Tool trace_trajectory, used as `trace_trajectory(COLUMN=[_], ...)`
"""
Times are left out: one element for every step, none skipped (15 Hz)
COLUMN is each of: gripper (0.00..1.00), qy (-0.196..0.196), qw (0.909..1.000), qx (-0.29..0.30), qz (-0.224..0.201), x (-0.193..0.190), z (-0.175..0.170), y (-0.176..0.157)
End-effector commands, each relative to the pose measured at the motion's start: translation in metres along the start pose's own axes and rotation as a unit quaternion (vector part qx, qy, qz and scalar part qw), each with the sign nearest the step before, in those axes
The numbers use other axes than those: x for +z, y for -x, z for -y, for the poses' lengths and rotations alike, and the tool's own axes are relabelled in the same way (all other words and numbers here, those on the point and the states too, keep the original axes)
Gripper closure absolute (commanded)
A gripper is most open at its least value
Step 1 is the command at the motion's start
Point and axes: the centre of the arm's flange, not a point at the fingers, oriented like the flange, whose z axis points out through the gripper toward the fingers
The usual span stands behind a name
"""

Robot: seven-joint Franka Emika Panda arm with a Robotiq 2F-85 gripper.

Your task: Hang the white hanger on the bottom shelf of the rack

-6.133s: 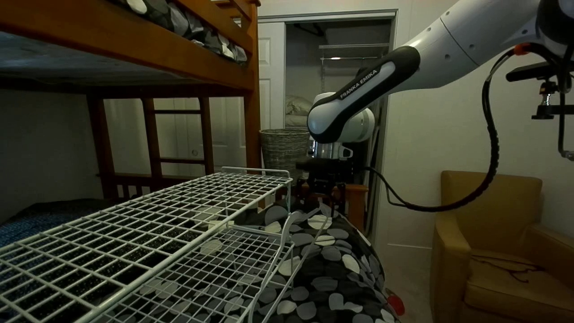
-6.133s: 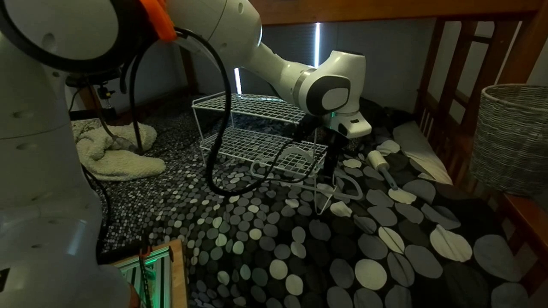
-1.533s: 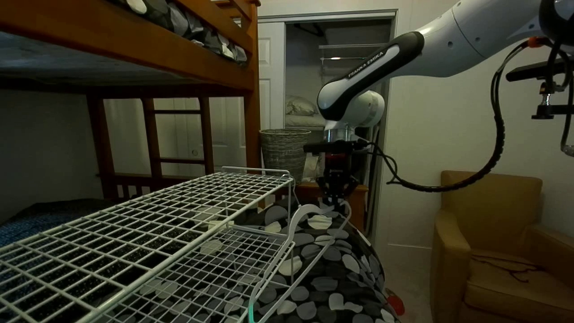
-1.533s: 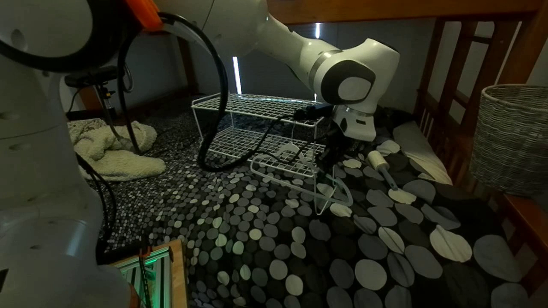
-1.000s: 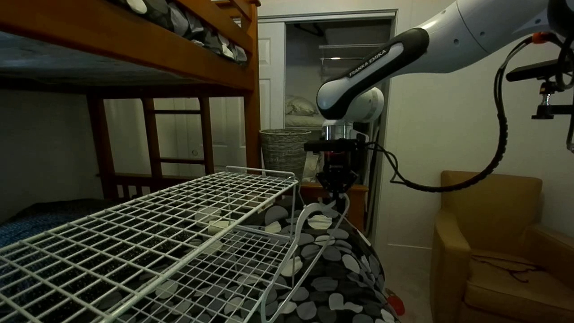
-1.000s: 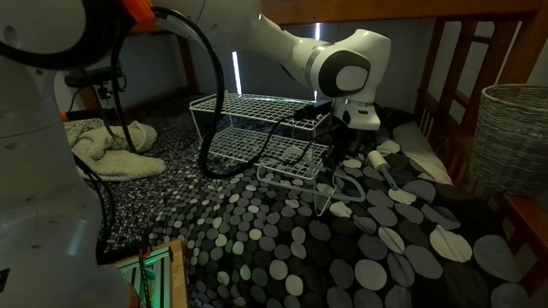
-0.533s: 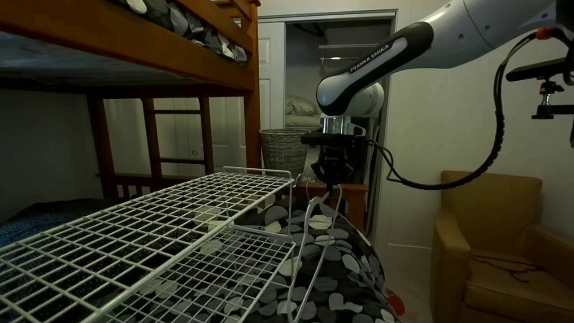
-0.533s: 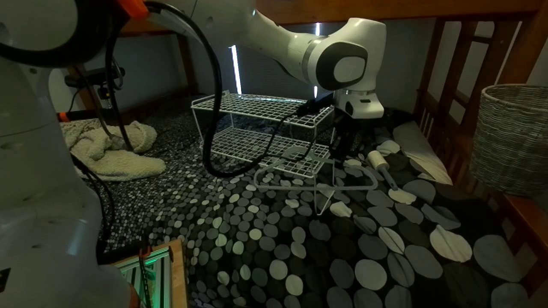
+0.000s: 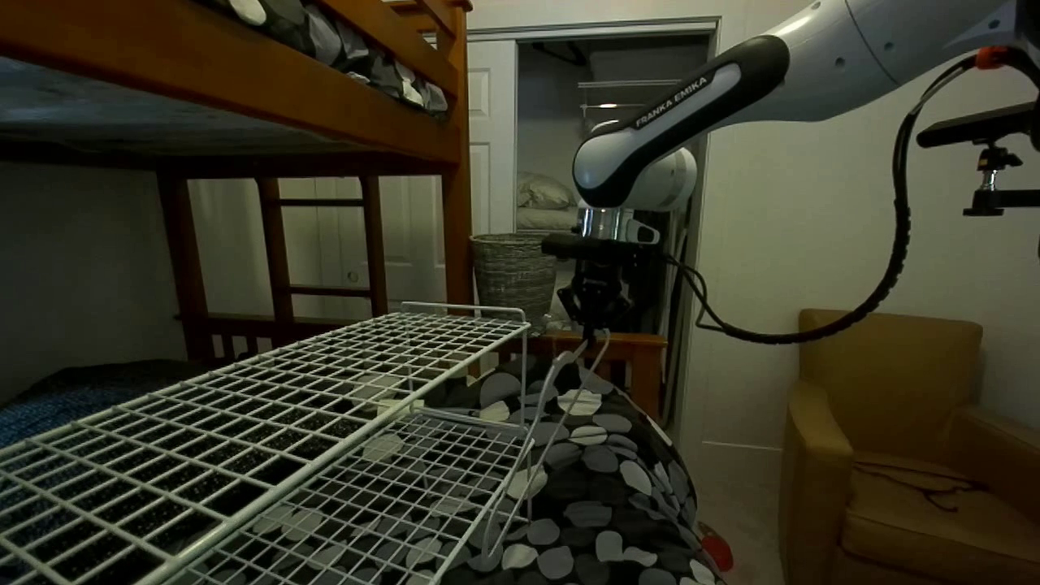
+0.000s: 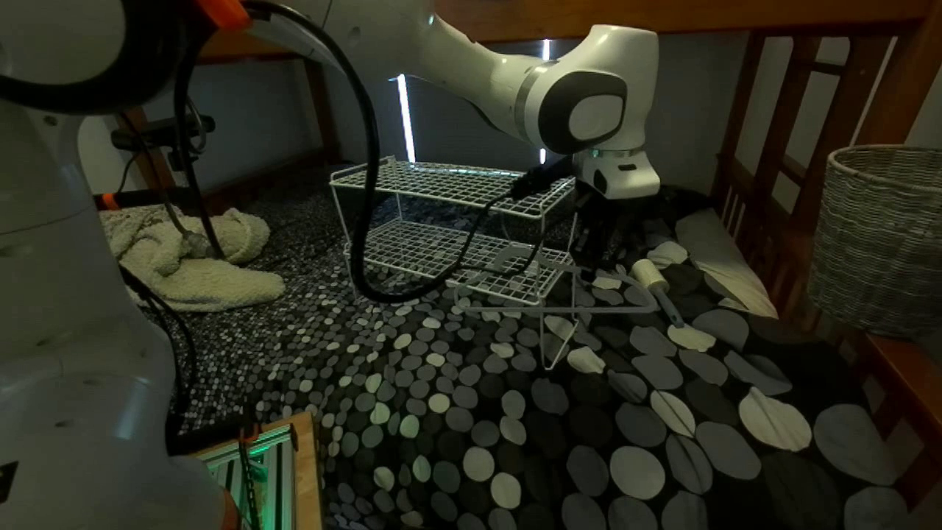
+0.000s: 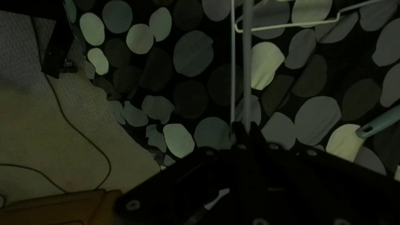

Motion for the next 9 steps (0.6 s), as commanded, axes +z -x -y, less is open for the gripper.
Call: trace_trajectory(gripper=[0.99,0.99,0.99,0.99,0.99,0.99,0.99,0.99,0.99], qy=[-0.001,-0.001,-0.001,-0.004,-0.005,-0.011,-0.014,-0.015,-0.016], qw=[0.9999,0.9998,0.9996,0.9992,0.9988,0.9976,0.9965,0.9953,0.9940], qx=[-0.014,-0.020,-0.028,-0.039,-0.049,-0.069,-0.083,-0.095,-0.108], qz=[0.008,0.009,0.009,0.010,0.007,0.005,0.006,0.010,0.008], x=[0.001,0.000,0.000,-0.001,-0.002,-0.001,0.001,0.002,0.002], z=[-0.014,-0.016,-0.018,-0.020,-0.022,-0.025,-0.029,-0.033,-0.037], y=[0.002,0.001,-0.001,-0.004,-0.006,-0.011,-0.015,-0.018,-0.022])
